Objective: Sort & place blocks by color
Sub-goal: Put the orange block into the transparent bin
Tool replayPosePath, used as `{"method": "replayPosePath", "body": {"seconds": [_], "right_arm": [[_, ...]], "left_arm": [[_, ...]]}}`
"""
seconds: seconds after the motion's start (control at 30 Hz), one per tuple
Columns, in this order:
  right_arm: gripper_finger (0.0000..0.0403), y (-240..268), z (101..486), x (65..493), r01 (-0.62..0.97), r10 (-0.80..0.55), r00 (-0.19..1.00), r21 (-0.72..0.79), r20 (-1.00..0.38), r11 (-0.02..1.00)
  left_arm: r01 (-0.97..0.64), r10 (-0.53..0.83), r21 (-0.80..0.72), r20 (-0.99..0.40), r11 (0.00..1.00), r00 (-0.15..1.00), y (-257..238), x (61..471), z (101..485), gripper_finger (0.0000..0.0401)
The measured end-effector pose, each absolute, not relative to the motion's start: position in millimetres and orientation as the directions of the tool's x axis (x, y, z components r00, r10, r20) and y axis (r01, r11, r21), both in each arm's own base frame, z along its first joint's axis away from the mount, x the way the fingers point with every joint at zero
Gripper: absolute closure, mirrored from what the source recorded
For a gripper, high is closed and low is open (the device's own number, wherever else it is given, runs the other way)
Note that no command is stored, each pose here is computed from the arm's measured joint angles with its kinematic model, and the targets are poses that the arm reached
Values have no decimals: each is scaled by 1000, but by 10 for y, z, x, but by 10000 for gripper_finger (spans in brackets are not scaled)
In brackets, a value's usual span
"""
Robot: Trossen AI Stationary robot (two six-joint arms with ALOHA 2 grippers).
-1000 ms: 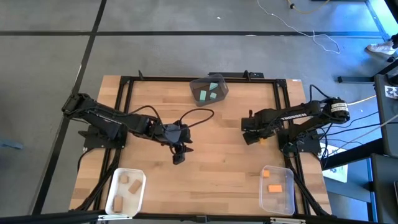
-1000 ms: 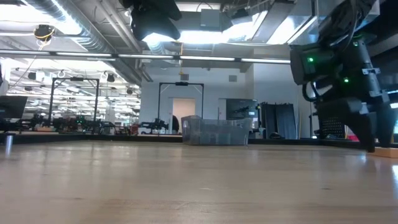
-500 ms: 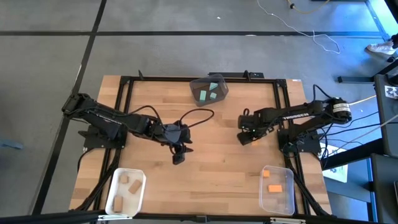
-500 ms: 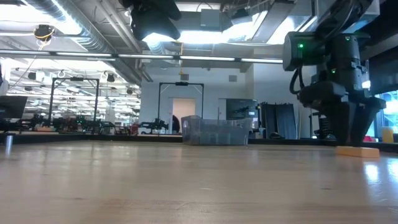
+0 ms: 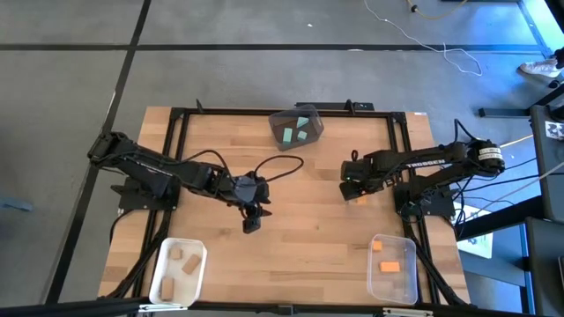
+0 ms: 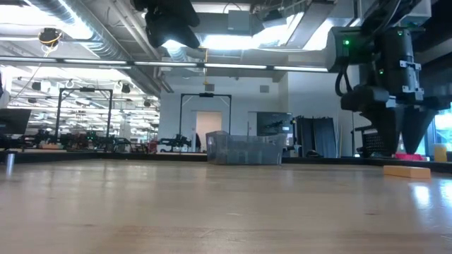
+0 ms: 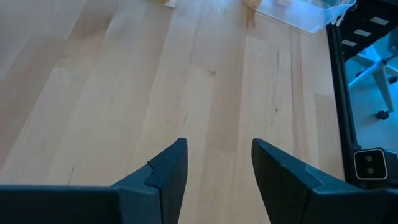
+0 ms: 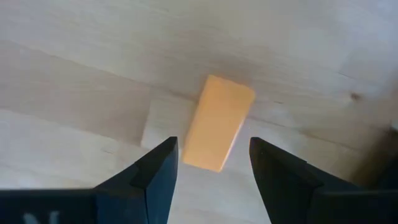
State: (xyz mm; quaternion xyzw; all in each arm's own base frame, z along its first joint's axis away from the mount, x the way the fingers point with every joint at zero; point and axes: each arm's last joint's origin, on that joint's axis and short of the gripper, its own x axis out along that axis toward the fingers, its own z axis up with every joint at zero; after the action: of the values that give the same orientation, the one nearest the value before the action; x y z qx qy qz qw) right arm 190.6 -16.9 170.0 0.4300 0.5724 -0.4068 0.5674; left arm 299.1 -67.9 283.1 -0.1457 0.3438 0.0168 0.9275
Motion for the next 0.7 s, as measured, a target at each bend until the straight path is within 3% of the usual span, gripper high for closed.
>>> {"method": "replayPosePath", "body": {"seconds": [0.13, 0.57, 0.7], "right_arm": [[202, -165, 1658, 1875, 969, 36, -8, 1, -999, 249], [202, -176, 1624, 1903, 970, 7, -9, -7, -1000, 245], [202, -178, 1624, 1903, 980, 1, -10, -9, -1000, 197]], "left_arm": [[-131, -69, -258, -643, 957, 762, -679, 2990, 2830, 232], [-132, -69, -258, -644, 957, 762, -679, 2990, 2830, 232], [-132, -69, -258, -644, 957, 762, -679, 2990, 2830, 232]]}}
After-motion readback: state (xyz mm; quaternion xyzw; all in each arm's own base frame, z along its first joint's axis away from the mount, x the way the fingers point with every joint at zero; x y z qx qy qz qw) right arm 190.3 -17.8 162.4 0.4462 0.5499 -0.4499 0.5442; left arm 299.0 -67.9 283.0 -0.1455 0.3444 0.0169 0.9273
